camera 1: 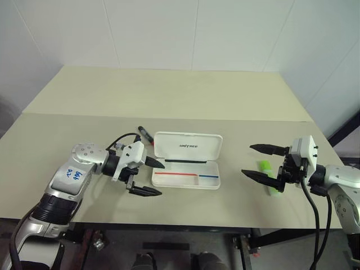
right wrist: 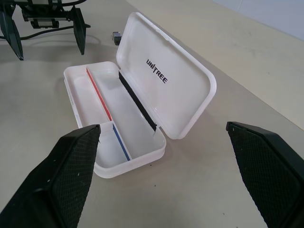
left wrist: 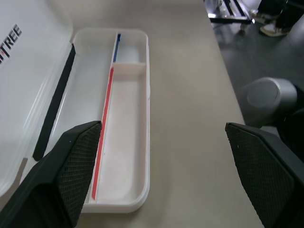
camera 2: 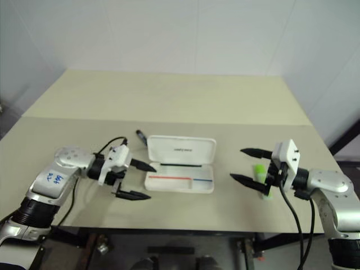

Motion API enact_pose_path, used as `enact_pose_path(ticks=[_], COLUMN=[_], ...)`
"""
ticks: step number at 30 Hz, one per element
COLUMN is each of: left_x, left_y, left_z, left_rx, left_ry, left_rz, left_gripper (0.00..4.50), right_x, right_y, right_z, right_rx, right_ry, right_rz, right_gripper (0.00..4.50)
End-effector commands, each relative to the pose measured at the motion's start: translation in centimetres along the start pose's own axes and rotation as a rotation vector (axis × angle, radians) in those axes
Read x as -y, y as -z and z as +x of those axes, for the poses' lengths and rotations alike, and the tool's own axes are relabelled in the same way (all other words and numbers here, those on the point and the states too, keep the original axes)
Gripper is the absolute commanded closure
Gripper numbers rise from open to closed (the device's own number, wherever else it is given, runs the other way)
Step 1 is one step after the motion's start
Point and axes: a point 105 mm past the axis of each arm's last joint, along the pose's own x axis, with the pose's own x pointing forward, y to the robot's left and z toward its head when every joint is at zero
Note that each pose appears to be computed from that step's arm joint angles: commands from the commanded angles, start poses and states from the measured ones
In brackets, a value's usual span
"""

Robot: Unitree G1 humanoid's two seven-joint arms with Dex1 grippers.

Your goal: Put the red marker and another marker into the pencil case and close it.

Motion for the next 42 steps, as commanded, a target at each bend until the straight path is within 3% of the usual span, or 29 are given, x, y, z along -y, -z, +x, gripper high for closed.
enact_pose_path(ticks=[1, 9, 20, 31, 42], left_x=[-0.8, -4.7, -6.4, -8.3, -12.0], left_y=[-2.8, -1.7, 0.1, 2.0, 2.2], left_z=[-2.2, -7.5, -12.1, -13.1, -10.6], left_rx=[0.058, -0.08, -0.198, -0.203, -0.018], left_ry=[-0.064, -0.308, -0.52, -0.848, -1.179], left_rz=[0.073, 0.082, 0.026, -0.162, -0.45], left_gripper=[0.04, 0.04, 0.04, 0.04, 0.04], right_x=[0.0, 0.2, 0.0, 0.0, 0.3], right_y=[-0.7, -0.7, -0.6, -0.6, -0.8], right_z=[-0.1, 0.0, 0.0, -0.2, 0.2], right_rx=[0.02, 0.018, 0.023, 0.019, 0.056], right_ry=[-0.001, -0.003, 0.0, 0.008, -0.027], right_rz=[-0.032, -0.034, -0.037, -0.035, -0.047], right_gripper=[0.0, 0.0, 0.0, 0.0, 0.0])
